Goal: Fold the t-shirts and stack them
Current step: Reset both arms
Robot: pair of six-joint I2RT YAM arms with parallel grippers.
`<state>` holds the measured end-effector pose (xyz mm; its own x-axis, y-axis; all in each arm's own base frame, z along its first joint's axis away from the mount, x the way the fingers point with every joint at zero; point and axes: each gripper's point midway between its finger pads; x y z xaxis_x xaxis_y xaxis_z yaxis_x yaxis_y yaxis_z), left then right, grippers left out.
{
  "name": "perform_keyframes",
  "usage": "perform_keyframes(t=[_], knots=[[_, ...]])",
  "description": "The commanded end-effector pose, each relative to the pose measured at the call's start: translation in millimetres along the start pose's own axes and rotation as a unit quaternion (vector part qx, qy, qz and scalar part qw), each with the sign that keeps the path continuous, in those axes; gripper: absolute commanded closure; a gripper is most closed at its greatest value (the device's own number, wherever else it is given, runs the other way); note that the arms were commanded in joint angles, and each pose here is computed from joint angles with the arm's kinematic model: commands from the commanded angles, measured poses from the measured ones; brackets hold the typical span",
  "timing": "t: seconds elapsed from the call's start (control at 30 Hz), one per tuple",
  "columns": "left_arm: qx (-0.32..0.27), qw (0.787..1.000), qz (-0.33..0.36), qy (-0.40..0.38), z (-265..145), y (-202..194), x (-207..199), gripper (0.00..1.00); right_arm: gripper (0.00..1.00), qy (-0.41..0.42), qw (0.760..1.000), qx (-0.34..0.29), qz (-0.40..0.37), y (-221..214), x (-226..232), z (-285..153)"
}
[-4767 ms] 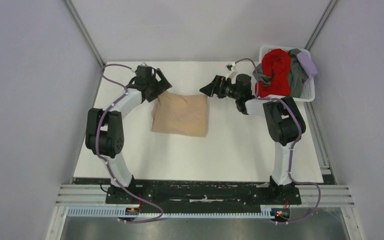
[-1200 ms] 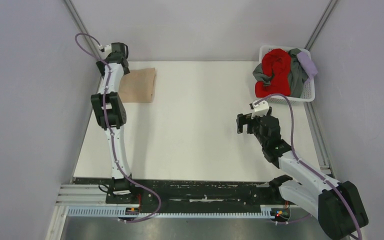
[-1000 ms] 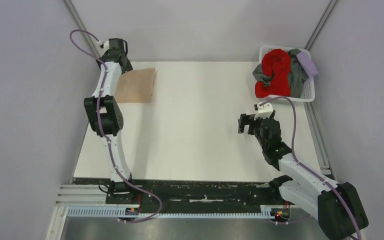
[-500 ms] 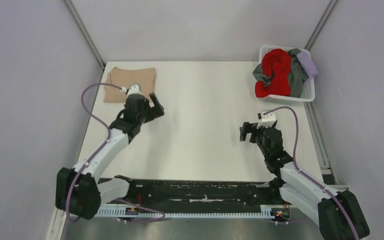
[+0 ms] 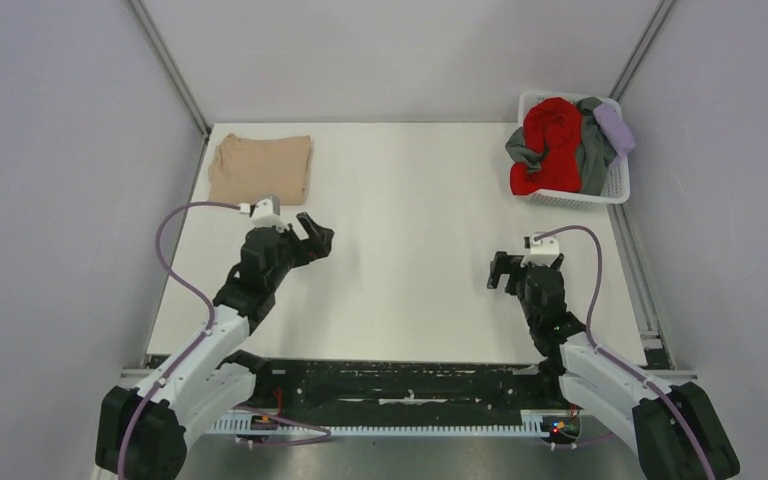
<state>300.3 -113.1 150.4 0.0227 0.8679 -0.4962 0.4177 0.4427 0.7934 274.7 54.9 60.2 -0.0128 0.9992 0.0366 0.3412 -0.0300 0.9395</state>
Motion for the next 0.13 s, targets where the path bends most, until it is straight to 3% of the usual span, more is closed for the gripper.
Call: perform_keyframes(t=[0.0,0.1], knots=[[-0.038,0.999,0.012,-0.03,-2.2,26.0,-17.9,0.0,0.01,-0.02,0.999,-0.029,0.017,12.3,-6.4,1.0],[-0.046,0.999,0.014,-0.023,-4.0,28.3,-14.3,0.0,0.02,-0.016,0.999,-0.037,0.019,17.3,-5.0,0.0]])
Point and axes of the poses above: each gripper's point midway between its finger pads, its own z axis out along the fingers, its own x axis along the line the jaws close on, y = z × x, and after that the axes turned 2 degrees about -z, right-handed
